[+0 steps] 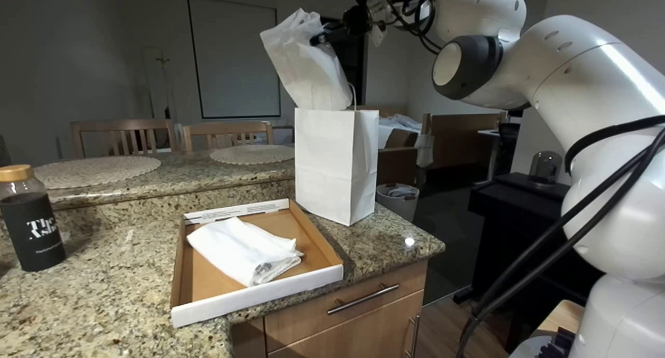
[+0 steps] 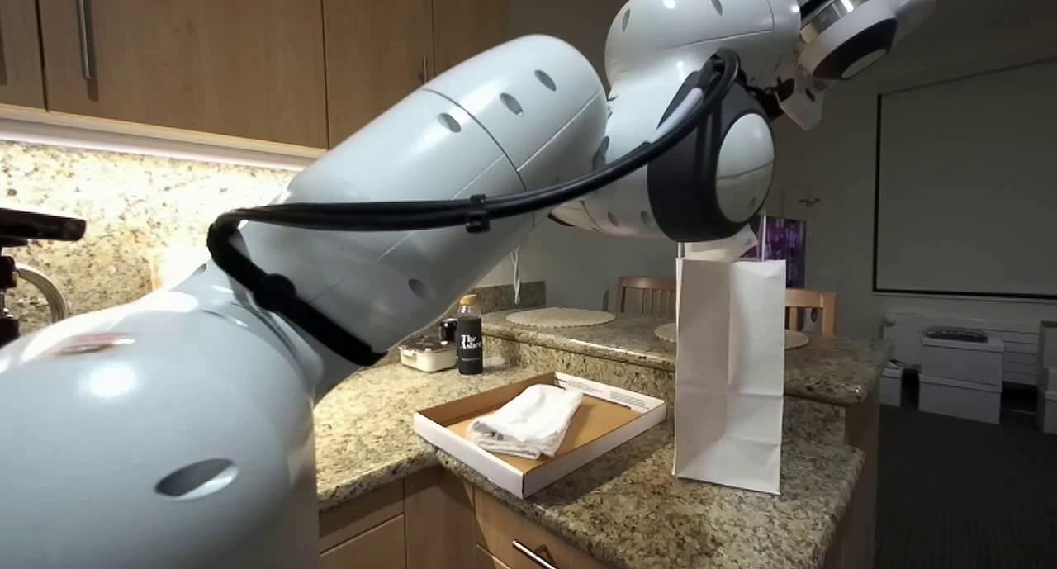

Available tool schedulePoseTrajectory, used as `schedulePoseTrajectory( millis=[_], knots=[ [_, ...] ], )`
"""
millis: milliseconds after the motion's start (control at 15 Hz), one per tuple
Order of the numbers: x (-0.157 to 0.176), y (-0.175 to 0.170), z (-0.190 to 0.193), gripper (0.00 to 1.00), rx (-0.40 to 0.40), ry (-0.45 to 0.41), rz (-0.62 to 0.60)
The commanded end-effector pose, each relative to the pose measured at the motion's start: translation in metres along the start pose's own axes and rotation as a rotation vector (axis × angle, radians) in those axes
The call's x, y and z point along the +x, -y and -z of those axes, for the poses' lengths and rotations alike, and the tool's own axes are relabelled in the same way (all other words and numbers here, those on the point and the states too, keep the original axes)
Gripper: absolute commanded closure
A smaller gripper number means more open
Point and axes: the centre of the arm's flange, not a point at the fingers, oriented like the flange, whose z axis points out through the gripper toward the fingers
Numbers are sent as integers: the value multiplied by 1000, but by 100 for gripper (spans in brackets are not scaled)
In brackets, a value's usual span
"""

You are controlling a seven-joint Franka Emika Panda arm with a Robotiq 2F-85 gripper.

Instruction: Put the towel in the bag

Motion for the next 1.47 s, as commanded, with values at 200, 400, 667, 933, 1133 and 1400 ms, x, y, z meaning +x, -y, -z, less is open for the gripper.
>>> schedulePoseTrajectory(
  millis=[200, 400, 667, 933, 1133, 1400],
  knots=[
    [16, 55, 8, 93, 102, -32, -99],
    [33, 48, 19, 93, 102, -25, -156],
    [48, 44, 22, 93, 112, -25, -207],
    [45, 28, 14, 93, 90, -47, -197],
    [40, 13, 7, 93, 22, -48, -204],
    [34, -14, 9, 94, -80, -49, -238]
  ],
)
